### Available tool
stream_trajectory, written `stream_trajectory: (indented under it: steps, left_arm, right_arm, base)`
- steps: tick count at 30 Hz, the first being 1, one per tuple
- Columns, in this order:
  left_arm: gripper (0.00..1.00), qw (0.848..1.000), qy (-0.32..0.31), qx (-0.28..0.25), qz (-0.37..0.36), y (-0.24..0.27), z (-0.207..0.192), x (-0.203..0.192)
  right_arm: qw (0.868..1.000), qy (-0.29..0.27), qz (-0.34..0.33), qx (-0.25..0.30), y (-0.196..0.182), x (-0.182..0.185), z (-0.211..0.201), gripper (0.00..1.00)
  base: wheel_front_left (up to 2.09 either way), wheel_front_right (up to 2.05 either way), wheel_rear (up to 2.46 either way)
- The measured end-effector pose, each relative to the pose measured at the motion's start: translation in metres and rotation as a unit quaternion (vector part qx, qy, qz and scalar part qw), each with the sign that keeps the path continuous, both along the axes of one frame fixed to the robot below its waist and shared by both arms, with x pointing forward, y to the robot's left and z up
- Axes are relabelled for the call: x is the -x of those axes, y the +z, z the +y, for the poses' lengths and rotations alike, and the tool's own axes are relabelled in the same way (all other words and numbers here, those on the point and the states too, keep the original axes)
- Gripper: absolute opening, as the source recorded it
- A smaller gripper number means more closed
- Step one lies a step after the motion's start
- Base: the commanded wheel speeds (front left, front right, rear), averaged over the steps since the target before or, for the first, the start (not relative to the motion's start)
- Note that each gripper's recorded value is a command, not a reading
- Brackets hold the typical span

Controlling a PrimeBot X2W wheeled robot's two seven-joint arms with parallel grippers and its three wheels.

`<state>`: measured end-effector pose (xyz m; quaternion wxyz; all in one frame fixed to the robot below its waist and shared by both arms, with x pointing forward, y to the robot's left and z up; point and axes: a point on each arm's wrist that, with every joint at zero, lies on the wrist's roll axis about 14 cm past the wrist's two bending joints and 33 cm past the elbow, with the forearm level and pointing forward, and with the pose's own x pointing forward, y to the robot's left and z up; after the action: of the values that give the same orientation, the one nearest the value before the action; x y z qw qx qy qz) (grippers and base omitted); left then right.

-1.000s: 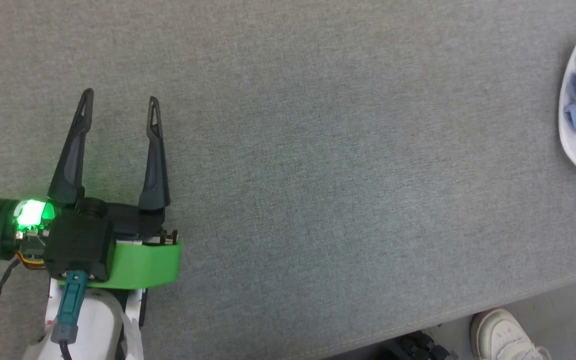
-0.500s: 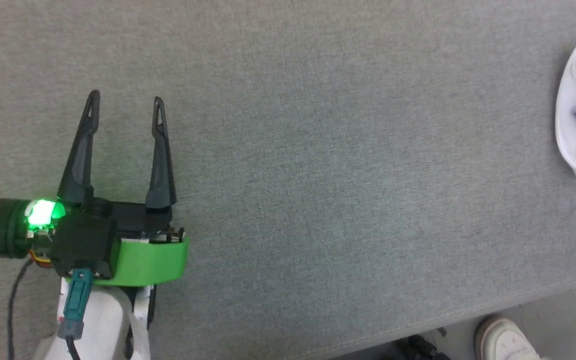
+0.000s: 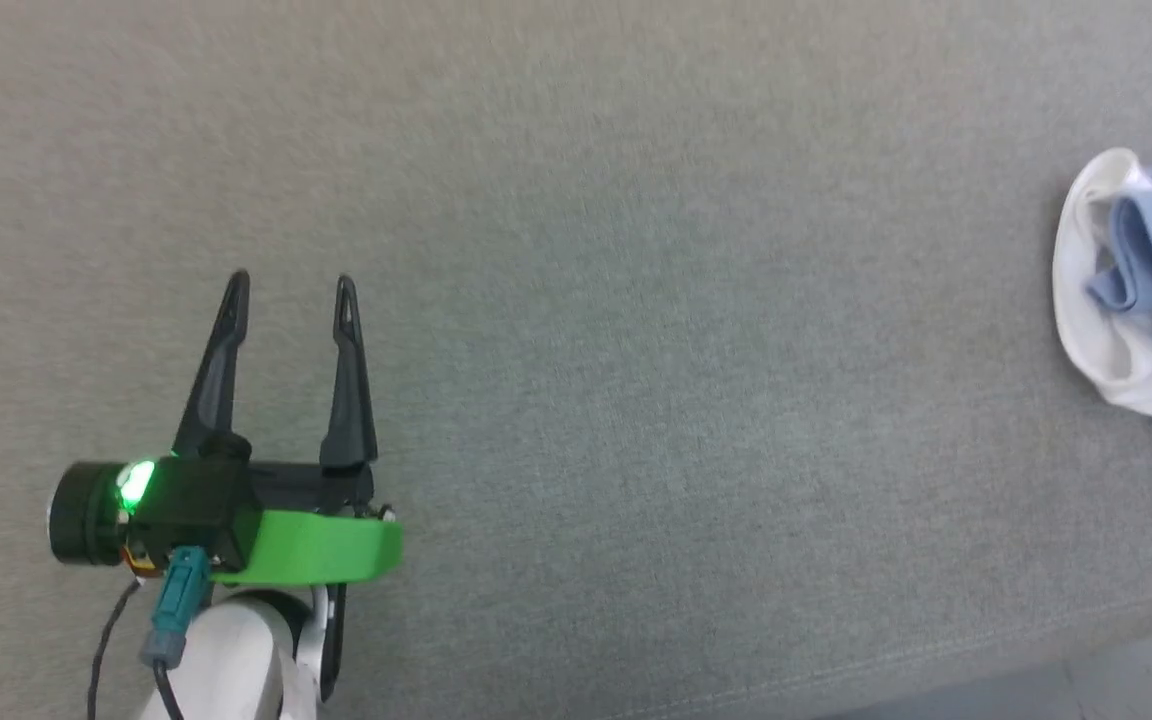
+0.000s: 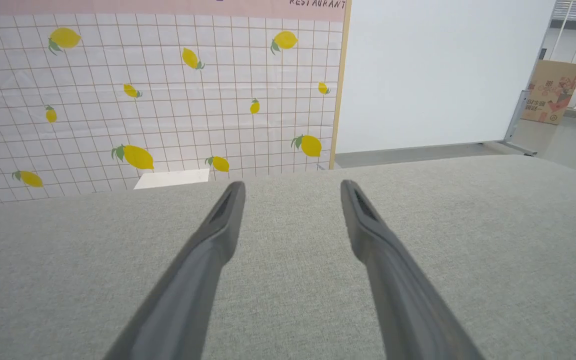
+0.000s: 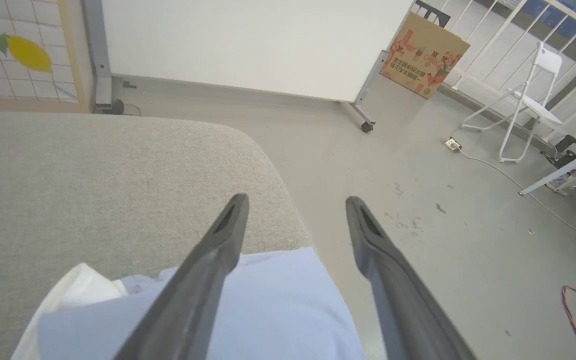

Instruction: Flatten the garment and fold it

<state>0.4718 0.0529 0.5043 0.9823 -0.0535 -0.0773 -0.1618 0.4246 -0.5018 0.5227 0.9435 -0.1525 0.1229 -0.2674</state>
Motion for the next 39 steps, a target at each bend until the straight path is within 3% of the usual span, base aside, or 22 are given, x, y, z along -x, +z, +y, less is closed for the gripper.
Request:
stream_trajectory:
  steps: [5, 11, 23, 28, 39]
  left_arm:
    - [1.0, 1.0, 0.025, 0.011, -0.005, 0.019, 0.016, 0.015]
    - [1.0, 0.998, 0.057, 0.019, -0.007, 0.033, 0.036, 0.04]
    - [1.0, 0.992, 0.124, 0.021, -0.01, 0.045, 0.081, 0.088]
    - [1.0, 0.99, 0.135, 0.026, -0.008, 0.046, 0.087, 0.104]
    - [1.0, 0.989, 0.147, 0.03, -0.002, 0.04, 0.098, 0.134]
  right_arm:
    - [0.996, 0.055, -0.067, -0.028, 0.016, -0.011, 0.044, 1.0]
    - [0.981, 0.12, -0.134, -0.075, 0.021, -0.009, 0.108, 1.0]
    - [0.957, 0.224, -0.161, -0.092, 0.041, 0.031, 0.235, 1.0]
    - [0.955, 0.224, -0.165, -0.101, 0.039, 0.052, 0.253, 1.0]
    - [0.958, 0.204, -0.154, -0.127, 0.007, 0.096, 0.249, 1.0]
  base:
    - [0.0, 0.0, 0.0]
    - [0.0, 0.0, 0.0]
    - [0.0, 0.0, 0.0]
    - [0.0, 0.0, 0.0]
    - [0.0, 0.0, 0.0]
